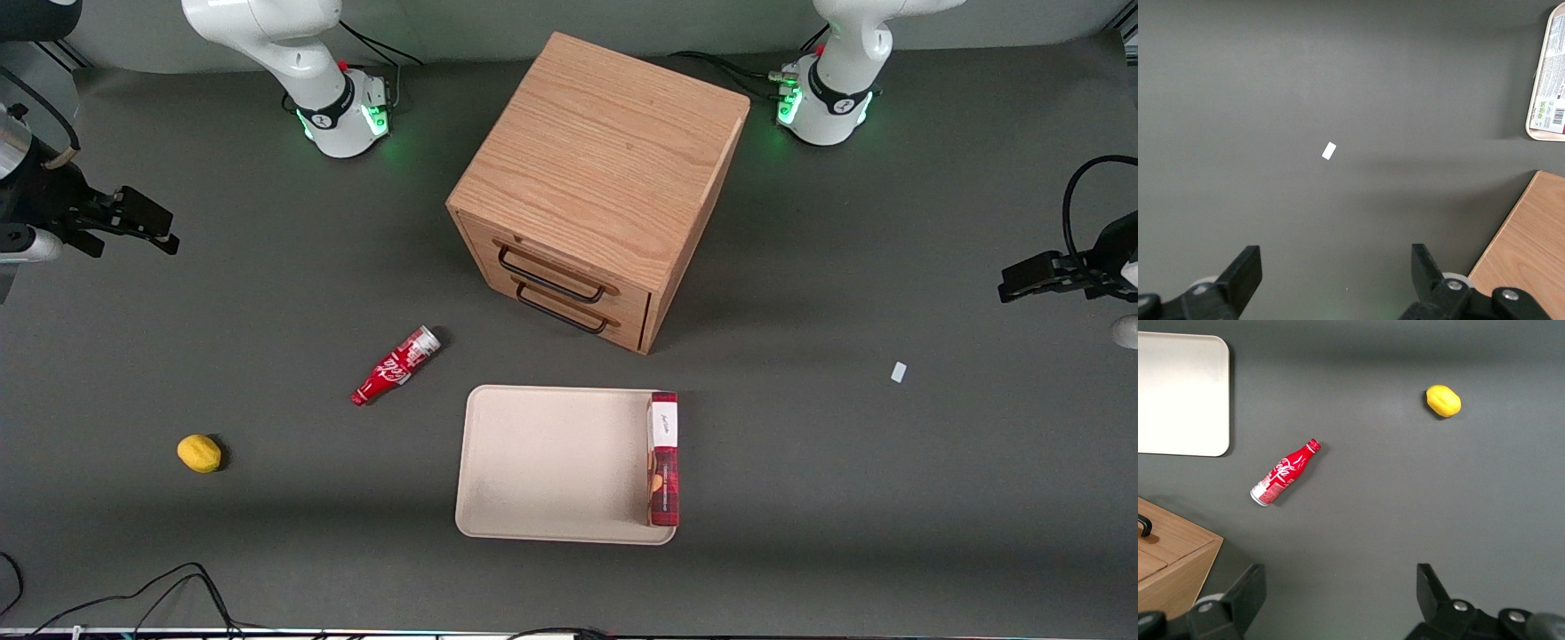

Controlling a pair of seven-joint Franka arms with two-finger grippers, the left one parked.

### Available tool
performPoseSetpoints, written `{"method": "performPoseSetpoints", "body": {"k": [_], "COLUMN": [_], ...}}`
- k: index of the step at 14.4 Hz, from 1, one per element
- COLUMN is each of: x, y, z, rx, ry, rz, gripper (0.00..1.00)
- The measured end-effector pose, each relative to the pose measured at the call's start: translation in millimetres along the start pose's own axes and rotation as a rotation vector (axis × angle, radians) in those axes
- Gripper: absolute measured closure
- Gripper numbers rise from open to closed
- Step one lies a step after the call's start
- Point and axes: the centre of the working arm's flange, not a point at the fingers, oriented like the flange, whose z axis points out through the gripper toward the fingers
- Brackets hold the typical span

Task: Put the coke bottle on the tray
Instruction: 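Move the right gripper toward the red Coca-Cola bottle lying on the table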

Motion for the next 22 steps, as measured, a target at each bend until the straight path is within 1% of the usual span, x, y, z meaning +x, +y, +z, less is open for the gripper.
{"method": "performPoseSetpoints", "body": {"k": [1,3,6,8,10,12,13,17,20,22], "x": [0,-3,-3,-2,1,8,14,36,35,28], "y": [0,0,-1,-8,-17,-22,-26,-71,-112,-126], "z": [0,3,5,10,19,34,44,89,129,162], "rx": [0.000,-0.001,-0.002,-0.019,-0.034,-0.039,-0.040,-0.049,-0.054,-0.051], "ry": [-0.004,-0.032,-0.042,-0.054,-0.075,-0.099,-0.105,-0.097,-0.094,-0.081], "rz": [0.000,0.004,0.004,-0.012,-0.027,-0.014,0.009,0.151,0.278,0.345], "gripper": [0.00,0.00,0.00,0.00,0.00,0.00,0.00,0.00,0.00,0.00]}}
